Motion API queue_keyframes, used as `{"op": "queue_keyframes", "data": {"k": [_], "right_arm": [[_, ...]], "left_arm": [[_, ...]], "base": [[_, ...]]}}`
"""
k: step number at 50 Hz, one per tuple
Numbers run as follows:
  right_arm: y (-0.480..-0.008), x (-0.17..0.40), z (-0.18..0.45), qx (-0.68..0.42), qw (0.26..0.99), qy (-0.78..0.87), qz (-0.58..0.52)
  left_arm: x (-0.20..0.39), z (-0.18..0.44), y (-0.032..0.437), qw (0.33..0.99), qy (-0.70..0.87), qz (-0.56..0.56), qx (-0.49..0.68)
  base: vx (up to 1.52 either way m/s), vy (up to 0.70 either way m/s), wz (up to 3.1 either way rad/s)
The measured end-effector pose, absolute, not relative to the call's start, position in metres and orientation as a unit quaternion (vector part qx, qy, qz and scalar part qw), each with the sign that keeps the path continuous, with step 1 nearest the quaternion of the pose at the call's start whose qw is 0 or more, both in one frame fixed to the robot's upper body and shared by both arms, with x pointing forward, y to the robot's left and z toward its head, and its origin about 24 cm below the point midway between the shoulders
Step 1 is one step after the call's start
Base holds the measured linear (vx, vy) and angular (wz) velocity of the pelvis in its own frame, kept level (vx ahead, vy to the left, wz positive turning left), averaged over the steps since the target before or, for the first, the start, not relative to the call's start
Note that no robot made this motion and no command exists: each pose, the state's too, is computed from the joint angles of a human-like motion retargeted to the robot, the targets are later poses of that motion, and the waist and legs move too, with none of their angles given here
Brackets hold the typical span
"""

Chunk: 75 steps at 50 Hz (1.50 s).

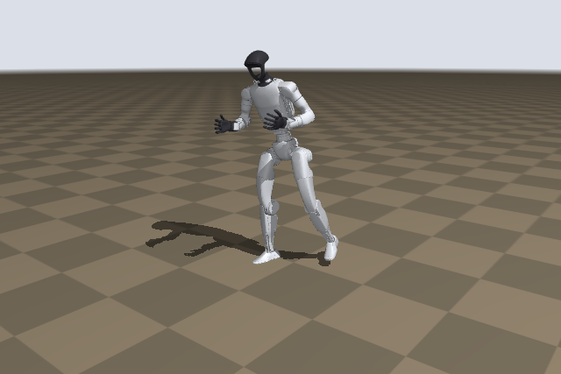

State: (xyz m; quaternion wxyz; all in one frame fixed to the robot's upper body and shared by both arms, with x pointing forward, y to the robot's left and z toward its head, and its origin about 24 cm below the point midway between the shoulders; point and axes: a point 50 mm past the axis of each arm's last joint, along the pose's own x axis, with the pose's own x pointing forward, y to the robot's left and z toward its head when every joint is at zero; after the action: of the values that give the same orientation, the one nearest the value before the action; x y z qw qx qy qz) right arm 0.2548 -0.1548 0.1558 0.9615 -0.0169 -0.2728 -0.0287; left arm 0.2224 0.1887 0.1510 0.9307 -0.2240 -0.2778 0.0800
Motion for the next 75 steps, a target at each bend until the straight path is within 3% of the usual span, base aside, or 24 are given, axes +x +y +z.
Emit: {"op": "queue_keyframes", "data": {"k": [40, 50, 75], "right_arm": [[-0.133, 0.249, 0.143, -0.002, 0.968, -0.249, 0.029], [-0.135, 0.249, 0.140, 0.054, 0.970, -0.237, -0.003], [-0.157, 0.251, 0.149, 0.084, 0.961, -0.257, -0.055]], "left_arm": [[0.216, 0.146, 0.196, 0.934, -0.281, 0.097, -0.198], [0.222, 0.159, 0.195, 0.943, -0.292, 0.079, -0.139], [0.234, 0.174, 0.178, 0.934, -0.332, 0.028, -0.129]], "base": [[0.37, 0.10, -0.43], [0.36, 0.26, 0.08], [0.33, -0.06, 0.46]]}}
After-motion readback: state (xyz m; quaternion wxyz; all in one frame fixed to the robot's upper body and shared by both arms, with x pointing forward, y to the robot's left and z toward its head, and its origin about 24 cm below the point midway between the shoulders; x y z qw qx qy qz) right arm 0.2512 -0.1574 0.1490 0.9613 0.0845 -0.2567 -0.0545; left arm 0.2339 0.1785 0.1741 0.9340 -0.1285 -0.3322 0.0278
